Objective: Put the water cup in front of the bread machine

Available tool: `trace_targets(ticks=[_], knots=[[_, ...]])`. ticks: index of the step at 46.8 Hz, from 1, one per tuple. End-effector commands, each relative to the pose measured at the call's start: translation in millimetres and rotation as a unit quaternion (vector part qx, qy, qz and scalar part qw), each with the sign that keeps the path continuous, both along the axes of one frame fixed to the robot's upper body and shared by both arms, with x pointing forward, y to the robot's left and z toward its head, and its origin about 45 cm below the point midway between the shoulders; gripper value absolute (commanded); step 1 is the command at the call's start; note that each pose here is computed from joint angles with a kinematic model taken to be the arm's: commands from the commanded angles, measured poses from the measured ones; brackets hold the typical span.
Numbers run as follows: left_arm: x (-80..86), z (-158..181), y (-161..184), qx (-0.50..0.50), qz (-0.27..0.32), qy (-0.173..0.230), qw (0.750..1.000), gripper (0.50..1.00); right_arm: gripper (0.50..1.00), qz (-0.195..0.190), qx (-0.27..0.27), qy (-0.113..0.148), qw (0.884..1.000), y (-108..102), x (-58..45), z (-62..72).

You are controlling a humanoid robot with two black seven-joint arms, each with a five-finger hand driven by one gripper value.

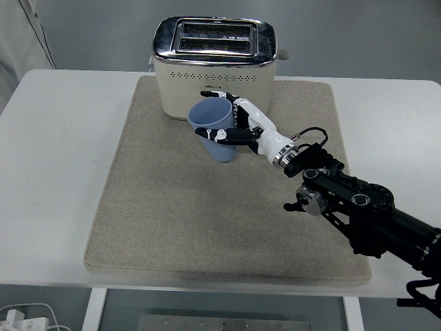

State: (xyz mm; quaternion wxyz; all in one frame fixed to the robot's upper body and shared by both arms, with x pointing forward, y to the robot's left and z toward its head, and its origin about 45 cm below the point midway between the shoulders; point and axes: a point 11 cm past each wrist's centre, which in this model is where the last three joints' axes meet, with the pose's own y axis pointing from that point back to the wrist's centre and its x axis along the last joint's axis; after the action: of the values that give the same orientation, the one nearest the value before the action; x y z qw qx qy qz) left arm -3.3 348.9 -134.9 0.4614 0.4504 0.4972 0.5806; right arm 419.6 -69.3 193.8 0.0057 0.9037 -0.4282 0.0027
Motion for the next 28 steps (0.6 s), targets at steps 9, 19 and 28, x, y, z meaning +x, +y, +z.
trace_targets(ticks=[9,19,28], knots=[[-0.1,0.0,0.0,0.0,0.001,0.0,1.0,1.0,0.5,-0.001,-0.002,0.009,1.0,-1.6,-4.6,-8.6],[-0.2,0.0,0.1,0.001,0.0,0.0,1.0,1.0,0.5,-0.002,0.001,0.011,1.0,-1.8,-4.2,-8.3],[-0.2,0.0,0.0,0.0,0.0,0.0,1.0,1.0,0.5,-0.001,0.002,0.011,1.0,-1.4,-4.5,-8.1]])
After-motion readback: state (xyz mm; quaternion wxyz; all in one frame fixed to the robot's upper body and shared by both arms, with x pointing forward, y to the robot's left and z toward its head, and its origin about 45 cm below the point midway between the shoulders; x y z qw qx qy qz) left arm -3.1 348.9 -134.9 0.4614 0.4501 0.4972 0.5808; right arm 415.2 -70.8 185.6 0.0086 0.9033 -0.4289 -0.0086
